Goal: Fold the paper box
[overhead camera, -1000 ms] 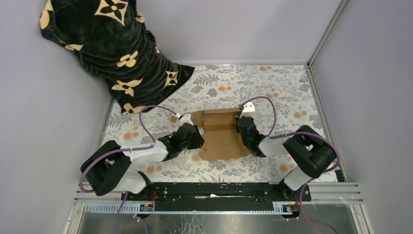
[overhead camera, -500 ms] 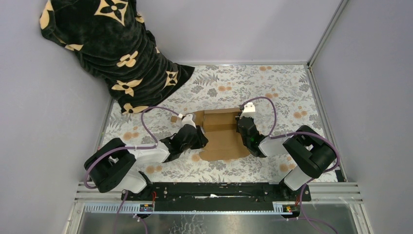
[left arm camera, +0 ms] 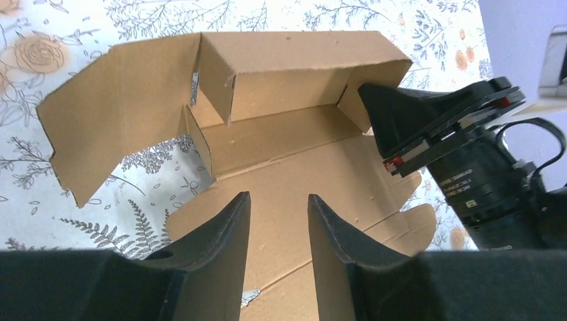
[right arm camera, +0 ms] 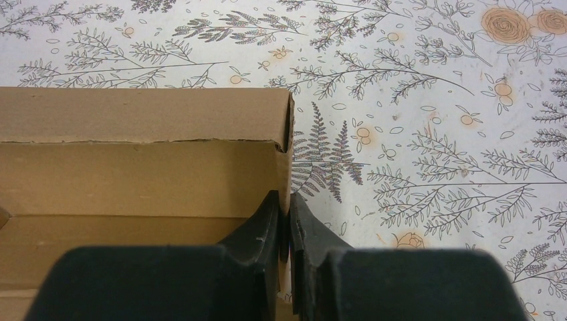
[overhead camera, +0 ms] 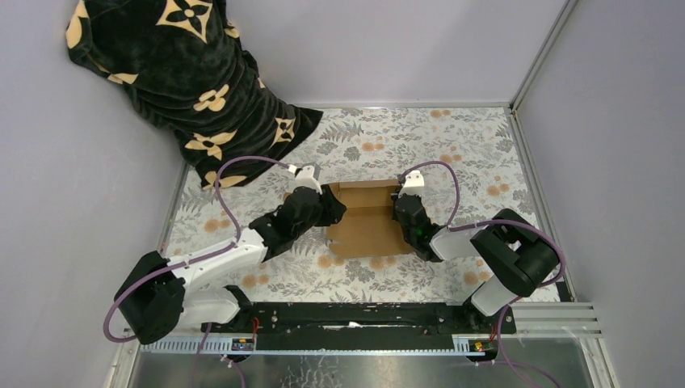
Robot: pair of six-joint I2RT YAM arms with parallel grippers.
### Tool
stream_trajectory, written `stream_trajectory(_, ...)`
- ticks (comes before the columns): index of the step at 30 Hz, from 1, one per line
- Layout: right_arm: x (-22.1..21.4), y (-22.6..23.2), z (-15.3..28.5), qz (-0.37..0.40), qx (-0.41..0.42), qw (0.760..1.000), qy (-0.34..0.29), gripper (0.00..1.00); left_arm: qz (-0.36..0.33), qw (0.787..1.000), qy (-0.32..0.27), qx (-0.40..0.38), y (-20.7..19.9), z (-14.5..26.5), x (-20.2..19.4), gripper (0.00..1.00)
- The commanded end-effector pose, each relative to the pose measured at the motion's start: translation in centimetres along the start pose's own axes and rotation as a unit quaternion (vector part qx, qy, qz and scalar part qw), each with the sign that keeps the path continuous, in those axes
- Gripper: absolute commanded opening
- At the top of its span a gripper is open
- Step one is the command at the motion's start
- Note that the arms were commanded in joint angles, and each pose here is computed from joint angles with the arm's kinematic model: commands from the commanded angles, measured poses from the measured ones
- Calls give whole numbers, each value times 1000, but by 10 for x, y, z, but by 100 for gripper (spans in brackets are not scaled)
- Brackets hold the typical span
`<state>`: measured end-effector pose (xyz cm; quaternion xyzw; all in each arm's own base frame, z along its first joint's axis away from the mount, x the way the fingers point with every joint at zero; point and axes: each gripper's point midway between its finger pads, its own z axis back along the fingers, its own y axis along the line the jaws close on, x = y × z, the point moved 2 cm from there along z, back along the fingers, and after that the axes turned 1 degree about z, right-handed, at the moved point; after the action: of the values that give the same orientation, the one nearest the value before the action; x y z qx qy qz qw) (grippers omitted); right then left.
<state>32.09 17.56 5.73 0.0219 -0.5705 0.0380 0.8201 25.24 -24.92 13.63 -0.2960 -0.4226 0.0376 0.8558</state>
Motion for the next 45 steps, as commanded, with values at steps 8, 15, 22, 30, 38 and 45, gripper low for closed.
stream_trajectory(8,-3,-1,8,2,3,1000,7,5,22,987,-71,143,61,26,59,44)
stream_trajectory(15,-3,-3,11,1,5,1000,5,4,56,971,-109,207,104,39,74,45)
stream_trajectory(22,-2,-2,12,-1,10,1000,2,4,62,977,-74,193,115,14,46,38)
stream_trajectory(30,-3,-1,13,-4,14,1000,1,5,57,983,-53,164,119,-9,26,38)
stream_trajectory(38,-5,0,13,-2,18,1000,3,4,42,989,-69,125,111,-19,29,40)
stream_trajectory(45,-5,1,11,0,18,1000,3,4,38,995,-69,68,93,-21,31,42)
